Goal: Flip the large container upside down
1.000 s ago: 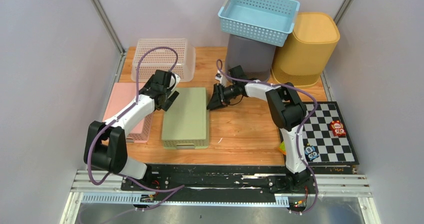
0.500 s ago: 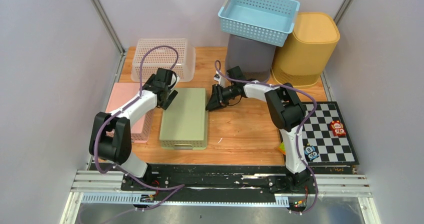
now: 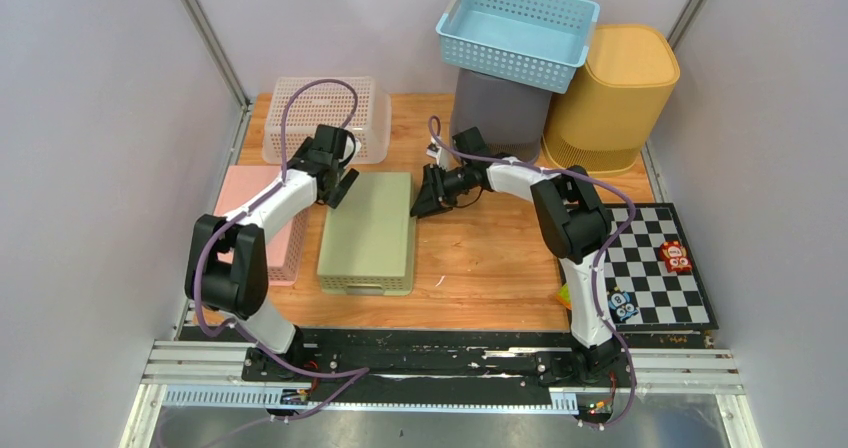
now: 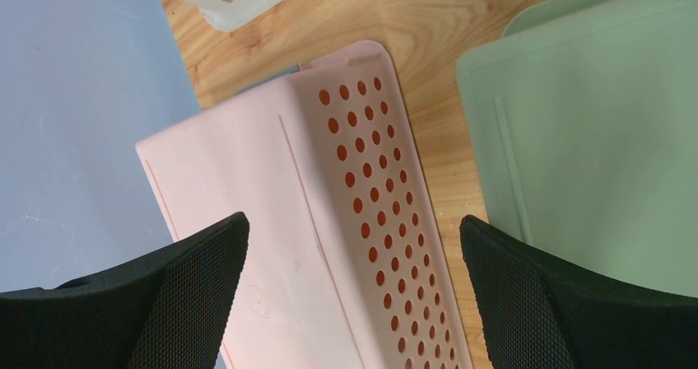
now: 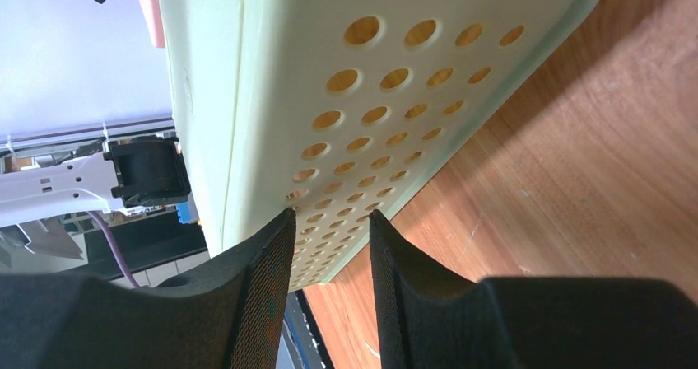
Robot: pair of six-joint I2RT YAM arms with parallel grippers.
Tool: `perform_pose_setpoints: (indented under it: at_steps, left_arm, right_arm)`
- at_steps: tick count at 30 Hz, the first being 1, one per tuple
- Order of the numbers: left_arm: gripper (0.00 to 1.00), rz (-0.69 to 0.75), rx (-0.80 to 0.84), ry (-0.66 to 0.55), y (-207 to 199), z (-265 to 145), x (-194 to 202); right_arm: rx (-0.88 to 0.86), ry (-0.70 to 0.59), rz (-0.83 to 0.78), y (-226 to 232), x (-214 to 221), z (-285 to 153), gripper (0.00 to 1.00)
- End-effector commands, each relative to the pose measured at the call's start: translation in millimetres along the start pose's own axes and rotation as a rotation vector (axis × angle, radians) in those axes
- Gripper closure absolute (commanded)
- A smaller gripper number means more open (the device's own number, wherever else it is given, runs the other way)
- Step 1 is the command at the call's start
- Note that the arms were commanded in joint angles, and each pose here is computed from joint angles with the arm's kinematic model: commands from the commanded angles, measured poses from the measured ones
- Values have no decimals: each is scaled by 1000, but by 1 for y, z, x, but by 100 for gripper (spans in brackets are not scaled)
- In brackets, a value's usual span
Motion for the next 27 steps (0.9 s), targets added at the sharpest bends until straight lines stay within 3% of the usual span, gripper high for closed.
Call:
perform_pose_setpoints:
  at_steps: [1, 12, 27]
  left_arm:
    - [0, -22, 100, -10, -13, 4, -8]
    - [0, -14, 114, 21, -19, 17, -11]
    - [0, -22, 51, 13, -6, -3, -5]
  right_arm:
    - [-12, -14, -39, 7, -13, 8, 58]
    - [3, -5, -24, -1, -11, 16, 58]
    - [29, -6, -28, -6, -19, 19, 58]
Point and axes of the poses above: each gripper's point midway between its finger pads, its own z axis out along the fingers, its own y axis along the line the jaws close on, x = y × z, the point moved 9 cm from there along -z, back along the fingers, and after that the axes turned 5 degrees about -z, right-handed, at the moved point
